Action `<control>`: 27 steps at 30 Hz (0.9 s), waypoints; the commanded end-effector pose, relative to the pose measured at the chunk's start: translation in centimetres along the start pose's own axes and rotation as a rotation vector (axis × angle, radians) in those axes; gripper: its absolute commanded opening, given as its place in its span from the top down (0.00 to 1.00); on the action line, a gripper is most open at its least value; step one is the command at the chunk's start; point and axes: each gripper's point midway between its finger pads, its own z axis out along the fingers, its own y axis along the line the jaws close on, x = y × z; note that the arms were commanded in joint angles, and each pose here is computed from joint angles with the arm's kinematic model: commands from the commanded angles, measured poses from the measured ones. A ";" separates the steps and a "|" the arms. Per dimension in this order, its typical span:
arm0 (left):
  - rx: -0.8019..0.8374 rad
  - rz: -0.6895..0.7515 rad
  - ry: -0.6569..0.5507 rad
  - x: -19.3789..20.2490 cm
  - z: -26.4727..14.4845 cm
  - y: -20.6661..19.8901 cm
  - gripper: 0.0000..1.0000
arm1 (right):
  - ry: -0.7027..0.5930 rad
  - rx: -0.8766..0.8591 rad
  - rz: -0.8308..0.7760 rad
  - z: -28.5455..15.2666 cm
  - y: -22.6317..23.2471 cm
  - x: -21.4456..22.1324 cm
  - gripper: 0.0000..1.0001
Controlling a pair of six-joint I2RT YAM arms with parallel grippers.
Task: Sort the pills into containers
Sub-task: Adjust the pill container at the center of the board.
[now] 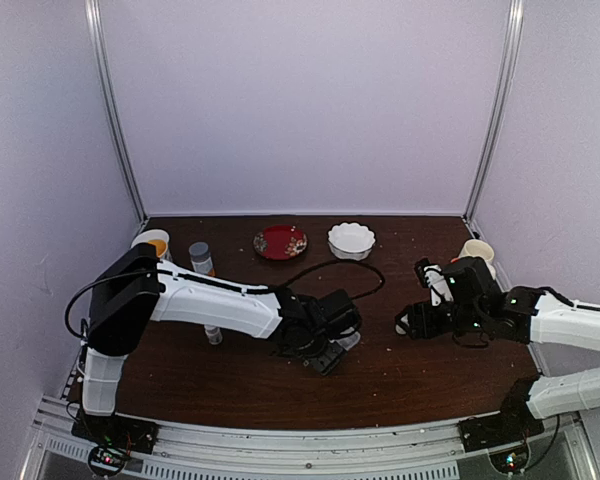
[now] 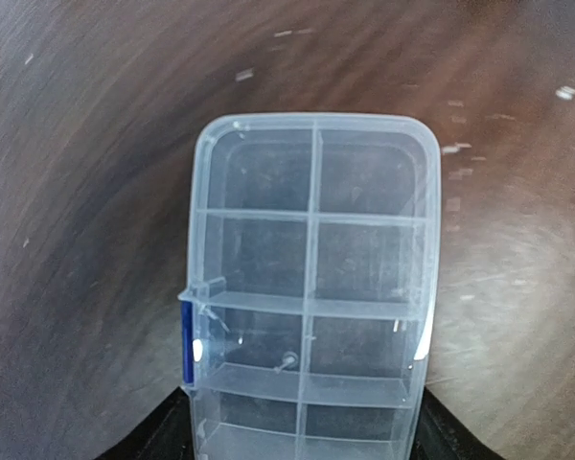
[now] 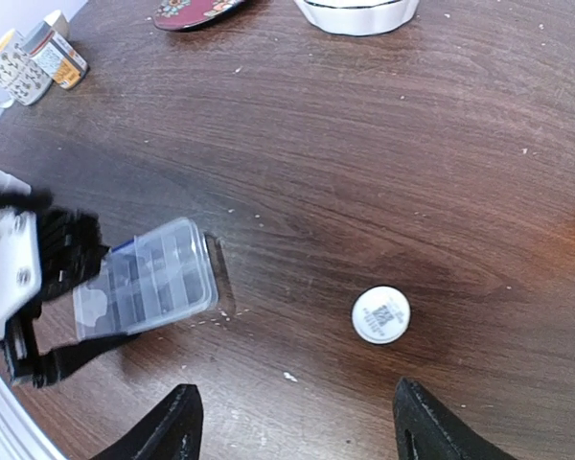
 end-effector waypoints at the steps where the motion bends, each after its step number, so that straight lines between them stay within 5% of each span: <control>1: -0.066 -0.128 -0.020 0.4 -0.6 2.9 0.32 | -0.023 -0.099 0.040 0.1 2.2 0.1 0.29; 11: 0.079 -0.148 -0.114 0.1 -2.6 1.4 0.10 | 0.009 -0.254 0.192 1.4 8.9 1.6 0.31; 18: 0.376 -0.240 -0.205 0.3 -4.2 -2.5 0.14 | 0.015 -0.245 0.358 3.6 10.1 1.9 0.34; 23: 0.622 -0.169 -0.245 0.2 -5.5 -6.3 0.15 | 0.019 -0.180 0.386 4.8 9.2 2.4 0.36; 27: 0.643 -0.129 -0.301 0.0 -6.8 -6.3 0.17 | 0.050 -0.128 0.365 6.1 9.0 2.9 0.38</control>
